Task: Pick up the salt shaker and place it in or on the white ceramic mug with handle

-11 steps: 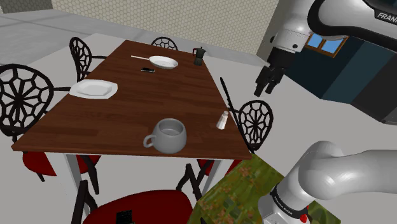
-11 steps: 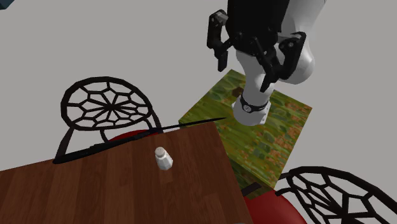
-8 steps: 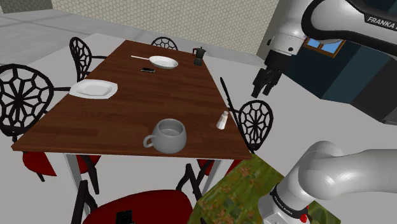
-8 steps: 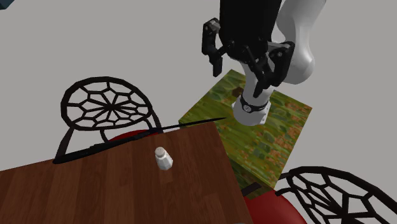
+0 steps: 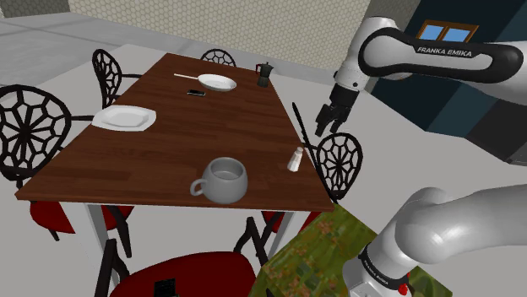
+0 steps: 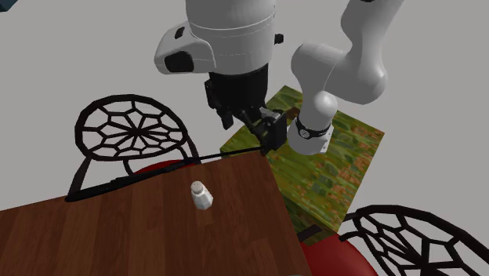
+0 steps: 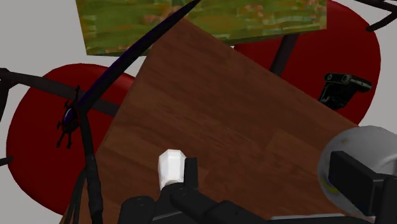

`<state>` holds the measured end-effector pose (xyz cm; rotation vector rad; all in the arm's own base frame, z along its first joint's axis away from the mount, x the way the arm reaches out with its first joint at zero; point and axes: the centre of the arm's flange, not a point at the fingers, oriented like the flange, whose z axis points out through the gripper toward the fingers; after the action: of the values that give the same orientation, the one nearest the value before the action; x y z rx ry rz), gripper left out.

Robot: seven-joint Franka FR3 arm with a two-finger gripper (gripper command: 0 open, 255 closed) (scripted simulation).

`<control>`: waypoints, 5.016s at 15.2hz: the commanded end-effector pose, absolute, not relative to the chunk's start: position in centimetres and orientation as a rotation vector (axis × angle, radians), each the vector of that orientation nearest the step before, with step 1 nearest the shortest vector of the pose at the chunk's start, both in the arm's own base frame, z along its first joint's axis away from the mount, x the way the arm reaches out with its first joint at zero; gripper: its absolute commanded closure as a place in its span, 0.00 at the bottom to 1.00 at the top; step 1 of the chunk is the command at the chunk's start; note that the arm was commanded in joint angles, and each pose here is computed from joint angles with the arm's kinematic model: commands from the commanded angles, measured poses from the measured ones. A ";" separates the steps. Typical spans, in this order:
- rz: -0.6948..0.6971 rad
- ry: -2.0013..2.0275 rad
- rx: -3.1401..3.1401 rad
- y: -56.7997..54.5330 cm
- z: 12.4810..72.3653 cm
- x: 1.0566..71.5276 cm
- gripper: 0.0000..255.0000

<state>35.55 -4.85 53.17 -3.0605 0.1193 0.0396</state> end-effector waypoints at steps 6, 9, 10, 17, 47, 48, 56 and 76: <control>0.033 0.147 -3.050 -9.1 46.4 40.4 0.00; 0.032 0.159 -3.044 -10.8 43.6 42.5 0.00; 0.032 0.163 -3.043 -11.4 42.6 43.2 0.00; 0.031 0.172 -3.039 -12.6 38.3 44.9 0.00; 0.031 0.172 -3.039 -12.5 41.1 44.8 1.00; 0.031 0.172 -3.039 -12.5 41.7 44.8 1.00; 0.031 0.172 -3.039 -12.5 45.9 44.8 1.00; 0.031 0.172 -3.039 -6.0 54.3 45.9 1.00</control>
<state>45.67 -7.16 54.00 -3.0389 0.1701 0.0304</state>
